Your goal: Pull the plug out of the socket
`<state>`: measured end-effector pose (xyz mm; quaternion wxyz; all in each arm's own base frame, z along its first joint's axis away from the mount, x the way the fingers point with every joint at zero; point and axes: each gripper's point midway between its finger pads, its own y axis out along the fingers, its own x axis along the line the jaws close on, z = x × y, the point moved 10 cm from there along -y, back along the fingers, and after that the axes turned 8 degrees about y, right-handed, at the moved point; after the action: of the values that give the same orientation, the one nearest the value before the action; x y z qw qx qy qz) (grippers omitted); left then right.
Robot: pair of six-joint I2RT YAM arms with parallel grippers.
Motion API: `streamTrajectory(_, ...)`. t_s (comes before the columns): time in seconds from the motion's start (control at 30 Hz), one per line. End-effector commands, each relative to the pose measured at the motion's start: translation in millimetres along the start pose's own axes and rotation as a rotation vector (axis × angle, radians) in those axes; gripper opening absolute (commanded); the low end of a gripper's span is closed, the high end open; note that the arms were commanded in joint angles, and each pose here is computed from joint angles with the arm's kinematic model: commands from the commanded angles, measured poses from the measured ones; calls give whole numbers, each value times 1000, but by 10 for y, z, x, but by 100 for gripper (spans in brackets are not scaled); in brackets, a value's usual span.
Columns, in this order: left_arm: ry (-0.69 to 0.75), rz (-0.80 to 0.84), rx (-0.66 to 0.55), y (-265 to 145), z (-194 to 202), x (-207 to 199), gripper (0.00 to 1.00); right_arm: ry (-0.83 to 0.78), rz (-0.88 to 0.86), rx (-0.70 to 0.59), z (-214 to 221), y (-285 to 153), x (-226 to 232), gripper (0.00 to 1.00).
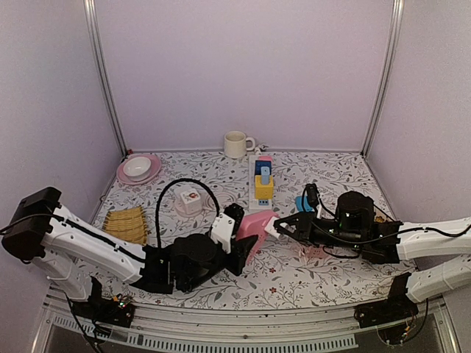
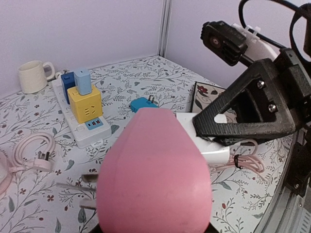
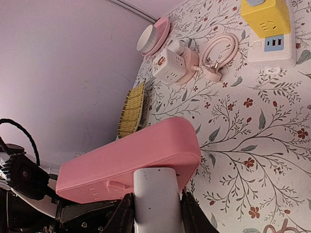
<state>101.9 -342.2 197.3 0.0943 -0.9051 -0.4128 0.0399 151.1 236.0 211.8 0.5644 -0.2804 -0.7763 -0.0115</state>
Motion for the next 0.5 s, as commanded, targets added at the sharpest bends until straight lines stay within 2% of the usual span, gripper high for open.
streamTrajectory(0.0, -76, -171, -5, 29, -46, 133, 0, -23, -24, 21, 42, -15, 6, 4)
streamTrajectory(0.47, -93, -273, 45, 39, 52, 265, 0, -81, 5, 15, -61, -207, -16, 4)
